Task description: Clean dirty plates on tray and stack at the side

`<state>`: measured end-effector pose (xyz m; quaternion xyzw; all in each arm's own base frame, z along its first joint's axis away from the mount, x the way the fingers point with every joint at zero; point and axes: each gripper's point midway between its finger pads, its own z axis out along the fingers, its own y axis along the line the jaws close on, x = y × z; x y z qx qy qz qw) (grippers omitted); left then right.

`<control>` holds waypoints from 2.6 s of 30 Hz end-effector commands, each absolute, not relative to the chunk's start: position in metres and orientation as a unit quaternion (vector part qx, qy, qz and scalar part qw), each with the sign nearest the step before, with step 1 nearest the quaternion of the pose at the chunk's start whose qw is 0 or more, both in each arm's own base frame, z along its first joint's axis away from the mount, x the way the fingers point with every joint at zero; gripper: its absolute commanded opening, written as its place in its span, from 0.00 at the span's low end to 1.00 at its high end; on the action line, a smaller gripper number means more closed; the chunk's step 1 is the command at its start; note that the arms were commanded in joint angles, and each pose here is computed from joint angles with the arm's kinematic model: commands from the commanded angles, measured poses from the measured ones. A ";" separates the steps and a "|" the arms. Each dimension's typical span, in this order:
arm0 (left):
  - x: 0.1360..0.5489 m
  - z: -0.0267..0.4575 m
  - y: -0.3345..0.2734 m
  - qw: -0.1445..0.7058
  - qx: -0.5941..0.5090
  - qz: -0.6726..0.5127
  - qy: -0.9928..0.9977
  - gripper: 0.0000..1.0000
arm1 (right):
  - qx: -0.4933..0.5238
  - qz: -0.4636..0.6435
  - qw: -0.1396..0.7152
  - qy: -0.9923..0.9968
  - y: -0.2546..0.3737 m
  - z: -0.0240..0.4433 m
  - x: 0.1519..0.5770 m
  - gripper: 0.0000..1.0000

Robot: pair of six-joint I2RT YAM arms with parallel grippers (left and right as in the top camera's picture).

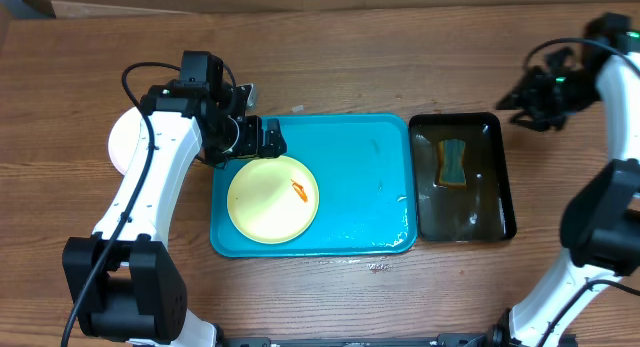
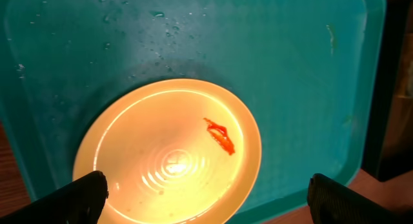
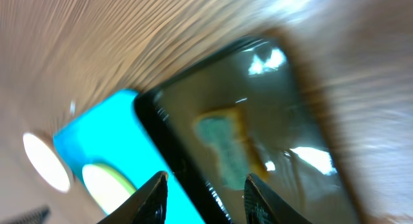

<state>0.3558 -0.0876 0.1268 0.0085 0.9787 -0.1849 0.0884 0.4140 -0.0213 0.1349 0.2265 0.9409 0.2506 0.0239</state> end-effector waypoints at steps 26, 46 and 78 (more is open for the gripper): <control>0.349 0.126 0.064 0.088 -0.270 -0.136 0.949 1.00 | -0.299 0.056 0.176 0.936 0.348 0.116 0.349 0.39; 0.344 0.125 0.061 0.077 -0.271 -0.138 0.950 1.00 | -0.279 0.023 0.113 0.953 0.338 0.038 0.356 0.32; 0.338 0.124 0.058 0.062 -0.272 -0.142 0.950 1.00 | -0.225 -0.062 0.111 0.966 0.271 0.022 0.397 0.04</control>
